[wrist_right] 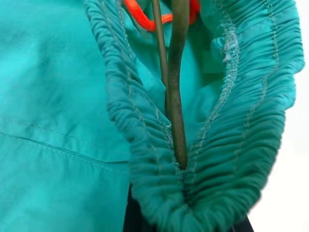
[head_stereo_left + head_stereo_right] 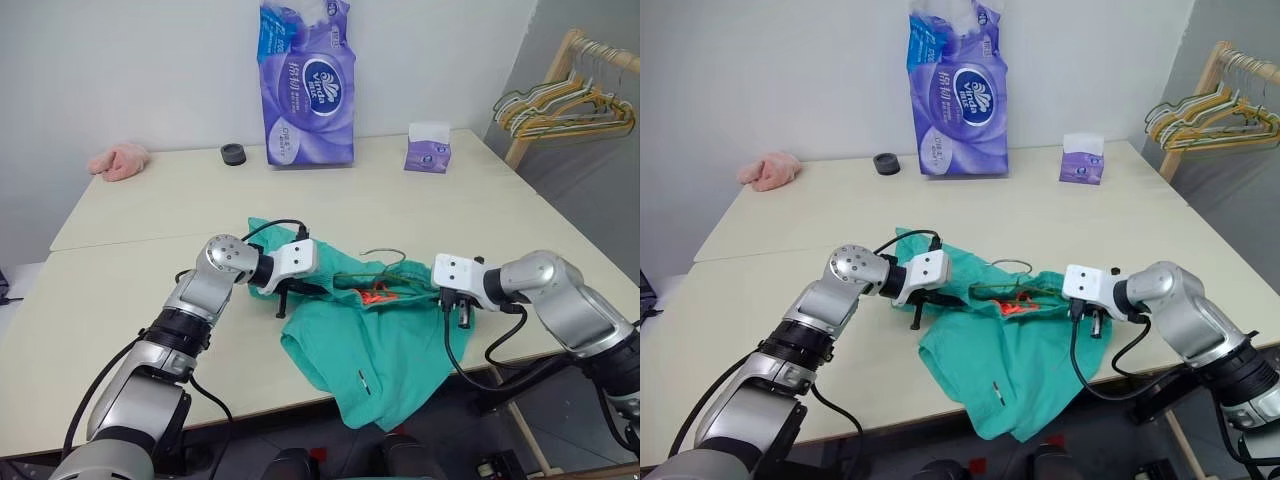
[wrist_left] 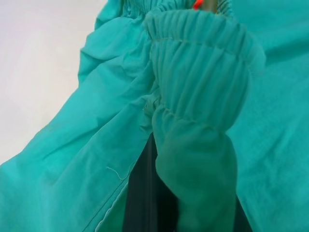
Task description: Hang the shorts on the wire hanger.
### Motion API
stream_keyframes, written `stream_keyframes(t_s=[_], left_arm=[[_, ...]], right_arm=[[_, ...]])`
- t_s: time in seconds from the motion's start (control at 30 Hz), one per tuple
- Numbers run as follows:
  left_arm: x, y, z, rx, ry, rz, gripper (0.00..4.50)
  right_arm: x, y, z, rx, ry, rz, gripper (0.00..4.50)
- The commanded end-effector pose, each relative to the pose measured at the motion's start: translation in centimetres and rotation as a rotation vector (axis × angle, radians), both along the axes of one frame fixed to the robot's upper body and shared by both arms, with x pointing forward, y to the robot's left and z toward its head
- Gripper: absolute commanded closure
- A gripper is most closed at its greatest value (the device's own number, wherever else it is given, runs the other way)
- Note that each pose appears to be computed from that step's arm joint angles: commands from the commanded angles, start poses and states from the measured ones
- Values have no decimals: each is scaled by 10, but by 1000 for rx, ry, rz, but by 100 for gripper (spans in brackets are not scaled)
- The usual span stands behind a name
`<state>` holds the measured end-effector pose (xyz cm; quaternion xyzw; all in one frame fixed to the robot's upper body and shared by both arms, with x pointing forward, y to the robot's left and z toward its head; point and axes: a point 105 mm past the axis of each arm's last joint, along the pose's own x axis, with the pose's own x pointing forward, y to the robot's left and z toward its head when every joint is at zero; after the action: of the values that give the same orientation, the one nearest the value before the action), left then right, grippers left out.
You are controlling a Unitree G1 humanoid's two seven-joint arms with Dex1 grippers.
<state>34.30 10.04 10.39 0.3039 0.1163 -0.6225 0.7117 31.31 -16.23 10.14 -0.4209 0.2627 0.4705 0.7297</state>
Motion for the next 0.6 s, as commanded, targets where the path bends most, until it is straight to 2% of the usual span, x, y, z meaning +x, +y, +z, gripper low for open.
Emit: stream_keyframes(t_s=[0.03,0.23,0.37,0.6], left_arm=[[7,-5,30,-115,-63,5,313],[21,20,45,-172,-42,82,139],[13,42,43,-143,85,66,139],[-3,52,21,-8,154,1,139]], right_arm=[[-5,8,17,47,-32,45,450],[-13,2,23,57,-24,45,450],[-16,0,26,75,-15,30,450],[-18,-1,28,85,-4,17,450]])
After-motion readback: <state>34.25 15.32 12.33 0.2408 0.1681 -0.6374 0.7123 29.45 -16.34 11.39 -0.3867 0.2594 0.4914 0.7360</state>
